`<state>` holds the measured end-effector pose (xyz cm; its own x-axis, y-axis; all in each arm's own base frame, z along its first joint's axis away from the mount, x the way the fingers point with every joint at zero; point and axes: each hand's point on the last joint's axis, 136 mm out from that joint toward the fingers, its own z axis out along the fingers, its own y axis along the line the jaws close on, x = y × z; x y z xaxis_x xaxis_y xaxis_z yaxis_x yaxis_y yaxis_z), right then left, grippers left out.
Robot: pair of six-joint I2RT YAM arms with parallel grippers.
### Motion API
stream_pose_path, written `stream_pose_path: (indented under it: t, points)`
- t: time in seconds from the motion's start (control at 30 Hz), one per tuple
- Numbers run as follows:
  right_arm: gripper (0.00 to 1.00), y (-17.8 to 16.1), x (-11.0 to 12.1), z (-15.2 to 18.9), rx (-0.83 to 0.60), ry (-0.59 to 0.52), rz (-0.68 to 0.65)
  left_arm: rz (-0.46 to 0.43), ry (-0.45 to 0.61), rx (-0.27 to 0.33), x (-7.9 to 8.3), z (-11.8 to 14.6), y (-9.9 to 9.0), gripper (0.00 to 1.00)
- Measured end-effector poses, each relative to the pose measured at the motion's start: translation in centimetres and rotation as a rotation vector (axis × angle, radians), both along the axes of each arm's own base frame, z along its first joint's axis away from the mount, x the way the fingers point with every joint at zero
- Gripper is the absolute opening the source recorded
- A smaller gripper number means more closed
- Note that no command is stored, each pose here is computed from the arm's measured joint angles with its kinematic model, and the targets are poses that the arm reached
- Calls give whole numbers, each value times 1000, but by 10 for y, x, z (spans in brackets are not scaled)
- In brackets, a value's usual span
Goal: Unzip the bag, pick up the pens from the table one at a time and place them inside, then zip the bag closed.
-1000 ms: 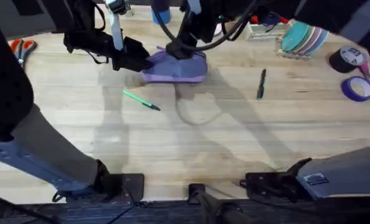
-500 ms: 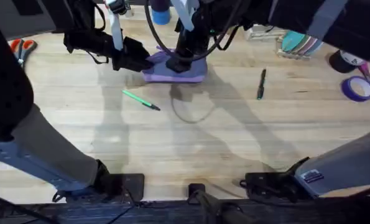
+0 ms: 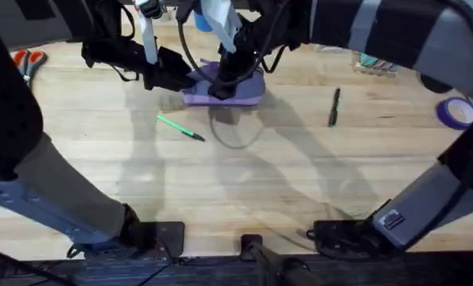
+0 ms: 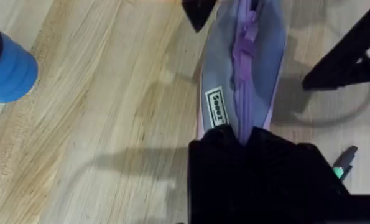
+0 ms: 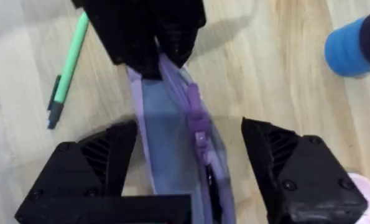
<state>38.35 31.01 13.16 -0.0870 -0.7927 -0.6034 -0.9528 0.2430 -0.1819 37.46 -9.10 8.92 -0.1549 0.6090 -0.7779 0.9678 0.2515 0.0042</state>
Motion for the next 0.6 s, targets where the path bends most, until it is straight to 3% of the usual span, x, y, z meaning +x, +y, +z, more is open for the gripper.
stream_pose_path:
  t: [0.1, 0.3, 0.43, 0.6]
  points:
    - [927, 3, 5, 4, 16, -25, 1, 0, 0, 0, 0, 0, 0, 42]
    - [672, 3, 5, 5, 17, -30, 2, 0, -1, 0, 0, 0, 0, 42]
    - [590, 3, 5, 5, 17, -29, 3, 0, -1, 1, 0, 0, 0, 42]
    - [406, 3, 5, 5, 17, -29, 3, 0, -3, 1, 0, 0, 0, 42]
